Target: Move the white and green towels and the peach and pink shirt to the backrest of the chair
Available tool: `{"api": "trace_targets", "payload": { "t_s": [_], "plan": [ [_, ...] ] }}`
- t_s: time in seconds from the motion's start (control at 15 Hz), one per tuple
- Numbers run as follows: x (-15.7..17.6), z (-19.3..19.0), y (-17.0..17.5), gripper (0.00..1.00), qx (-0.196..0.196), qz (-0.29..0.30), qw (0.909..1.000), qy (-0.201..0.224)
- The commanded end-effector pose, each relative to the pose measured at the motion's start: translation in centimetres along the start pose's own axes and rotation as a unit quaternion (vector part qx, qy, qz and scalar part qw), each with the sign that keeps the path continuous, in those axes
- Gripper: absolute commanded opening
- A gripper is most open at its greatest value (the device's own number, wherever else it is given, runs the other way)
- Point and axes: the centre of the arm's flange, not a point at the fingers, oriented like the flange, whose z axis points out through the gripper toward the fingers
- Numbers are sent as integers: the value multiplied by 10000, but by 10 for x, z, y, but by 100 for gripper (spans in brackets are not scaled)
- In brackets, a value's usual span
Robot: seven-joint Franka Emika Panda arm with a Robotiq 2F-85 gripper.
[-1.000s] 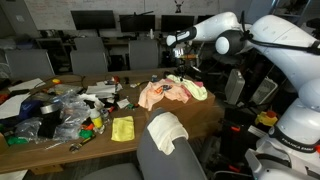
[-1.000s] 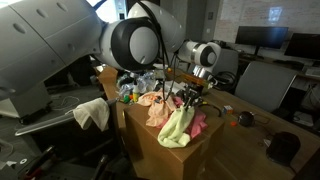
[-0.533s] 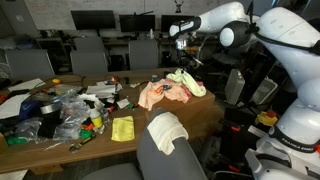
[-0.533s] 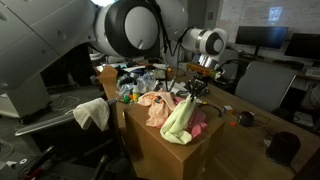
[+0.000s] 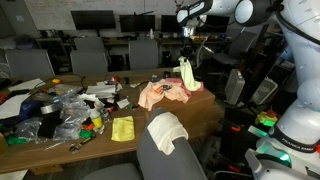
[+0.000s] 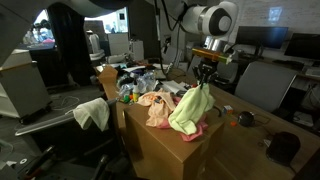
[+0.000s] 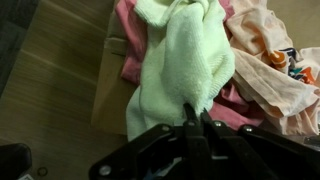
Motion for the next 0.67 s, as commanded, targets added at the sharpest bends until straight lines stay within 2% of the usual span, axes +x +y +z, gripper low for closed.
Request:
{"api": "trace_targets", "payload": {
  "t_s": [0.0, 0.2, 0.33, 0.6],
  "plan": [
    [-78, -11, -15, 1, -138, -305, 9985, 439],
    [-97, -22, -20, 1, -238, -816, 9945, 612],
    [-113, -26, -25, 1, -242, -1275, 9899, 574],
    [-156, -28, -39, 1, -222, -2311, 9724, 239]
  ]
}}
